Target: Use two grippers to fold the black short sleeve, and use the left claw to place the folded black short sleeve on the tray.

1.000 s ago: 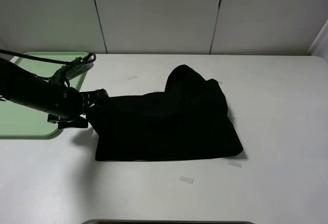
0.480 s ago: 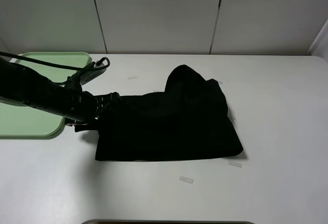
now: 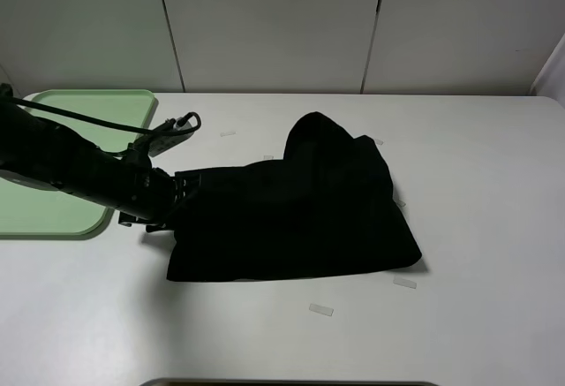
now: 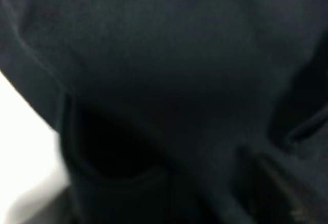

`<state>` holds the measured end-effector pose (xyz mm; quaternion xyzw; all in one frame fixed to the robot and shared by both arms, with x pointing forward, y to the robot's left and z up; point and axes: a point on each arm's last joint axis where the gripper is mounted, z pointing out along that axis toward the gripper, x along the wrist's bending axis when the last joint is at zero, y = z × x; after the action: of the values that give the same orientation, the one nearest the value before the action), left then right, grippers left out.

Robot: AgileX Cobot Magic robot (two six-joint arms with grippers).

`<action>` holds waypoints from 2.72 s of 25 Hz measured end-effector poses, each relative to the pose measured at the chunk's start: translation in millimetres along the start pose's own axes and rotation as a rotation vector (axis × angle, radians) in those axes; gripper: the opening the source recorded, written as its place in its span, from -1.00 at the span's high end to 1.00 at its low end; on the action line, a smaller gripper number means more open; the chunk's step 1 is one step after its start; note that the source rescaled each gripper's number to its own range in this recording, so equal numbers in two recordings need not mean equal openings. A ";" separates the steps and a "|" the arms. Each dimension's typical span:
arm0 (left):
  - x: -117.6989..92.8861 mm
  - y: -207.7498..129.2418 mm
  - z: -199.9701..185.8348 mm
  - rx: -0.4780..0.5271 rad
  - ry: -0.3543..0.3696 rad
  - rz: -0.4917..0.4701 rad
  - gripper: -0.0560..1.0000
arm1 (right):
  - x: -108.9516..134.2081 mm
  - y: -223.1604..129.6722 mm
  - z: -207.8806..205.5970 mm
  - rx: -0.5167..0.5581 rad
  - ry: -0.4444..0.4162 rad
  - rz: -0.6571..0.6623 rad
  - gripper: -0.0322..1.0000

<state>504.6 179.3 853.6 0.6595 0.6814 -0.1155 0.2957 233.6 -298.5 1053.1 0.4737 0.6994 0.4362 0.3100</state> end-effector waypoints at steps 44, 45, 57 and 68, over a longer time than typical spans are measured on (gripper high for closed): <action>-73.6 -9.6 -59.3 -0.060 -0.158 0.200 0.83 | 0.0 0.0 0.0 0.000 0.000 0.000 -1.00; -76.8 -9.8 -58.2 -0.078 -0.163 0.222 0.83 | 0.0 0.0 0.0 0.000 0.000 0.000 -1.00; -111.7 -7.5 -54.2 -0.214 -0.211 0.607 0.83 | 0.0 0.0 0.0 0.000 0.000 0.000 -1.00; -126.4 8.2 -56.5 -0.266 -0.233 0.646 0.83 | 0.0 0.0 0.0 0.000 0.000 0.000 -1.00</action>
<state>492.7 106.1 970.8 0.7790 0.4087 -0.0009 0.4755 233.6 -298.5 1053.1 0.4737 0.6994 0.4362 0.3100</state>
